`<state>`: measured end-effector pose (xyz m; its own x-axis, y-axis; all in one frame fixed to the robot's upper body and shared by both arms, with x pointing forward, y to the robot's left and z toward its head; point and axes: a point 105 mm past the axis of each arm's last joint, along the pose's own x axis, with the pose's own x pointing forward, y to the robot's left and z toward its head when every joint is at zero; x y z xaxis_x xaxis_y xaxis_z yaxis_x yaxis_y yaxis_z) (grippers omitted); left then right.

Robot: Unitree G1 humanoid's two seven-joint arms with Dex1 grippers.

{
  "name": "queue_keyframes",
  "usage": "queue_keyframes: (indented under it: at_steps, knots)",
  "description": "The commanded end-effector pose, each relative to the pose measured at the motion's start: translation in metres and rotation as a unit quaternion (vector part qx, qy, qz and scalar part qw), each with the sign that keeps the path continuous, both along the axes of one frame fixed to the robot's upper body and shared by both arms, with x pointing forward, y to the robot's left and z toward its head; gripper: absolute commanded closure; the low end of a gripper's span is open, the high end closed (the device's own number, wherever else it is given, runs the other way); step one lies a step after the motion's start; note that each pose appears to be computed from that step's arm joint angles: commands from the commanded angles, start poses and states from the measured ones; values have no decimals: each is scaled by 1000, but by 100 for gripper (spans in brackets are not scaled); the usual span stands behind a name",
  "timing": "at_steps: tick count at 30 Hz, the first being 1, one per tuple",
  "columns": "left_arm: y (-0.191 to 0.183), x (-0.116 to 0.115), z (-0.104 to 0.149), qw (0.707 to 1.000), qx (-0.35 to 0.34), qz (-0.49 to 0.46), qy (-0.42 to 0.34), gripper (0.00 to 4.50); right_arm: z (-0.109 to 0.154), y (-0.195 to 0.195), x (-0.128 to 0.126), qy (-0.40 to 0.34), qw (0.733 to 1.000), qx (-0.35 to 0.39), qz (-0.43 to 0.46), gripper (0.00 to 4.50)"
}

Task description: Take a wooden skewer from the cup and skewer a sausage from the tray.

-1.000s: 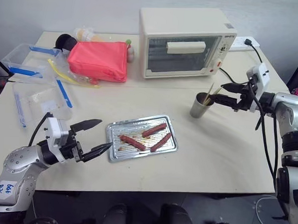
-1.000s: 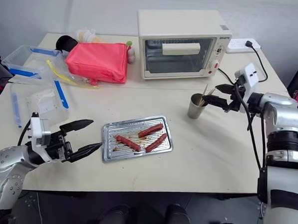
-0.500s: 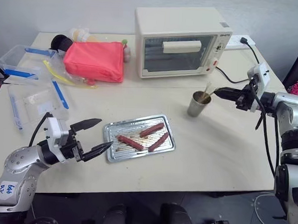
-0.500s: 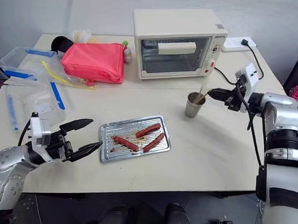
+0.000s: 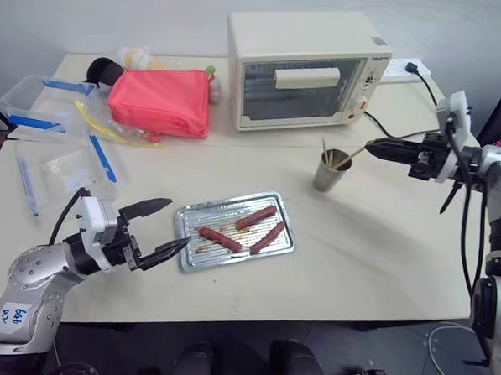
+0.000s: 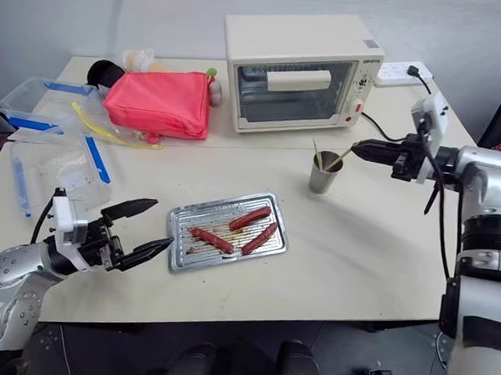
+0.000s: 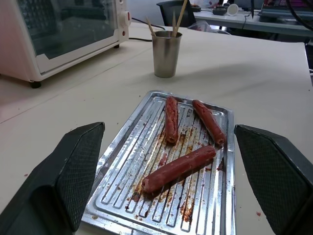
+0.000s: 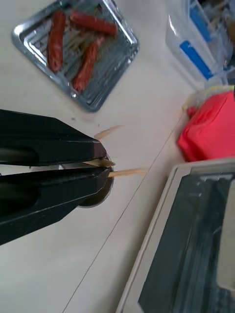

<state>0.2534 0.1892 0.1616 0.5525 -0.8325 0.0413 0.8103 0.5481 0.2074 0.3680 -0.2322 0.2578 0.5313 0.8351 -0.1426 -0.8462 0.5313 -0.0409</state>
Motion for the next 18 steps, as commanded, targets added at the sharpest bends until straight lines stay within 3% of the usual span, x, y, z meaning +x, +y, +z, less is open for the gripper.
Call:
queue_keyframes:
  at_steps: [1,8,13,18]
  knots:
    - [-4,-1,3,1000,5,-16,-12,0,36,-7,-21,-23,999,-9,34,447]
    - [-30,3,16,997,-34,-67,-23,0,84,5,-45,-55,993,43,97,447]
    - [-50,11,24,994,-52,-90,-43,0,80,33,-43,-78,986,64,132,447]
    - [-68,25,39,988,-88,-100,-77,0,66,70,-59,-12,968,146,206,447]
